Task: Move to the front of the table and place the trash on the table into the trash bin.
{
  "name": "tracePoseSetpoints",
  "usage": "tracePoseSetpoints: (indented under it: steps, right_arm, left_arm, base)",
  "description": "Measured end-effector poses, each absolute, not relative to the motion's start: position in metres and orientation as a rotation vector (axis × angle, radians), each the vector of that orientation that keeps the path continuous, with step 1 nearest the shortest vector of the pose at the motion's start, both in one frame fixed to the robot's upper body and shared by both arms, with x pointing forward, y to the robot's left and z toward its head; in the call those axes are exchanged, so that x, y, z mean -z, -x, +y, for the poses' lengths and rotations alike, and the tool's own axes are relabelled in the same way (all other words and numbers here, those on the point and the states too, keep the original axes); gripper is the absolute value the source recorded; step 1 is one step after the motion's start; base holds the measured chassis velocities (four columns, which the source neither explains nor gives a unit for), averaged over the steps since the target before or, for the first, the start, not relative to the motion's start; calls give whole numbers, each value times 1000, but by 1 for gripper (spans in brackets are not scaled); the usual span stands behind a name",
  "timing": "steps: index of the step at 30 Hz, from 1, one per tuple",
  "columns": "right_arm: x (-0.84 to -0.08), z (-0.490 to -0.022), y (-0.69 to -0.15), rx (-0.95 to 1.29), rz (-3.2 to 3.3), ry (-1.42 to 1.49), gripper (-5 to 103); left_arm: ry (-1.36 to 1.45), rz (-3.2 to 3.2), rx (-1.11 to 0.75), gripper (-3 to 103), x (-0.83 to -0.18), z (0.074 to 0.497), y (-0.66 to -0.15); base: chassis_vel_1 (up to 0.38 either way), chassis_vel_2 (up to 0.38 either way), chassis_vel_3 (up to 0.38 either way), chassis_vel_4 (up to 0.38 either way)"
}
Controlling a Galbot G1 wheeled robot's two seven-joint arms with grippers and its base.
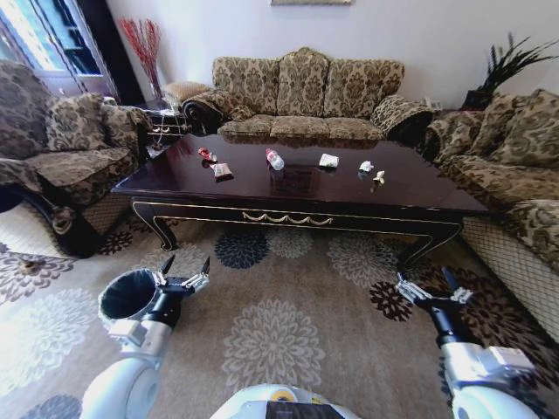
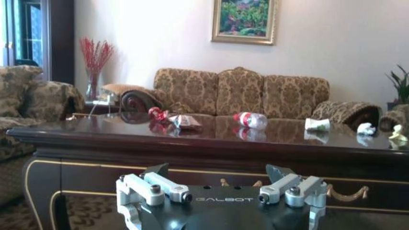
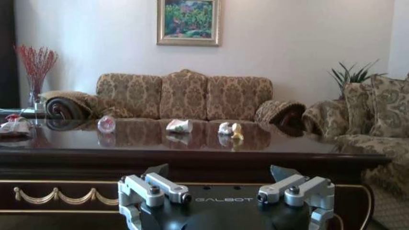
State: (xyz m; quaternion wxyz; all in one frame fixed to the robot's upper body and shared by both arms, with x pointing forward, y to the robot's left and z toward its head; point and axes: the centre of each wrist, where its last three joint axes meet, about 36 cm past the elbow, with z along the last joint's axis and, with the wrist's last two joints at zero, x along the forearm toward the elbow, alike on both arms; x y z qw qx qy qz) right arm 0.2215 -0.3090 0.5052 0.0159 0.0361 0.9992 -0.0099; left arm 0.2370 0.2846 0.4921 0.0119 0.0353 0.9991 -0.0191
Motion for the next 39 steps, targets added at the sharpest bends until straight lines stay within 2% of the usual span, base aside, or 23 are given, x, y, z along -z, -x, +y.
tracePoseSetpoints:
  steps: [25, 39]
  right_arm:
    - [-496, -313, -222, 118, 3071, -165, 100]
    - [-480, -311, -222, 129, 3067, -173, 100]
  left_arm:
    - [-165, 3133, 54, 100, -491, 284, -238]
    - [-171, 3142, 43, 100, -487, 285, -238]
  base:
    - [4, 3, -2, -5]
    - [184, 193, -176, -195]
